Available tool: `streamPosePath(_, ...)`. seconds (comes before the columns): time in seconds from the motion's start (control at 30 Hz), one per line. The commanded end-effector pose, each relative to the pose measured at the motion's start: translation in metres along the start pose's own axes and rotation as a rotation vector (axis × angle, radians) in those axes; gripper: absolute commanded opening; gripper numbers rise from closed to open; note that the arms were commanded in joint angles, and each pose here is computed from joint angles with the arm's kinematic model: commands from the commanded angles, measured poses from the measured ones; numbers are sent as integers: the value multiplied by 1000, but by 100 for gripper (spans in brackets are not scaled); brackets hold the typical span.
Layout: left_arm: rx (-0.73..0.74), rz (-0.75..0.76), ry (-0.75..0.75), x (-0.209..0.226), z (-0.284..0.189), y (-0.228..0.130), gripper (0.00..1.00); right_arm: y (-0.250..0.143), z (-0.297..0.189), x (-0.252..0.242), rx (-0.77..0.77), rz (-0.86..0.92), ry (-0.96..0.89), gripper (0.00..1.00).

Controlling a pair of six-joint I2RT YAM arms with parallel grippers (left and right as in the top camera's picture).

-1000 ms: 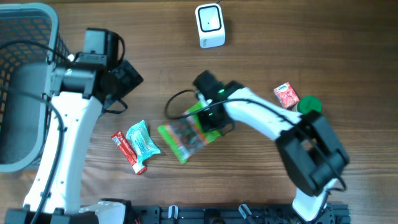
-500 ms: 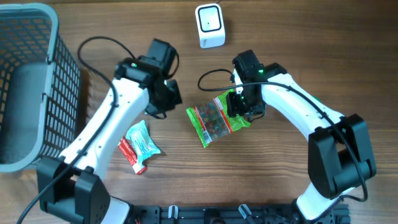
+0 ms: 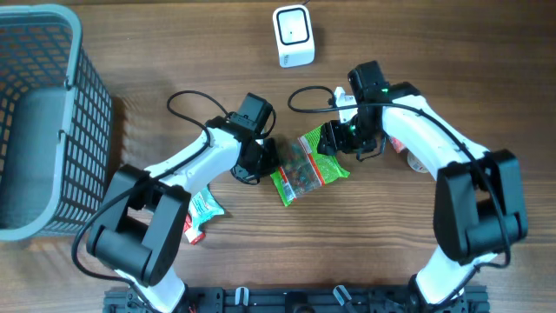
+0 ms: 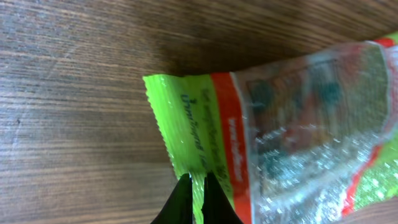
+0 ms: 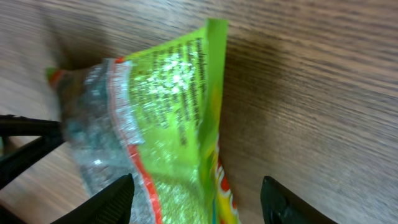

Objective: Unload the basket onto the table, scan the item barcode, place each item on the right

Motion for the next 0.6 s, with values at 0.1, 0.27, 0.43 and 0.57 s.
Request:
streamPosePath(0.1, 29, -20, 18, 5, 13, -2, 4, -2, 34, -5, 64, 12, 101, 66)
streamPosePath(0.27, -9, -6, -21, -9, -6, 6, 4, -3, 33, 7, 63, -31, 226, 66)
streamPosePath(0.43, 9, 5, 10, -7, 14, 3, 4, -9, 37, 13, 66, -23, 305, 66)
streamPosePath(0.57, 50, 31, 52, -8, 39, -7, 4, -26, 58, 20, 24, 3, 484, 56)
Point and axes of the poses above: each gripper's point midway between its finger pads, its own z axis out along the fingers, its own x axis along the line the jaws close on, y = z × x, the point moved 7 cm from there along -z, back along the fingers, and after that the axes turned 6 degrees about -z, right-handed, at the moved point
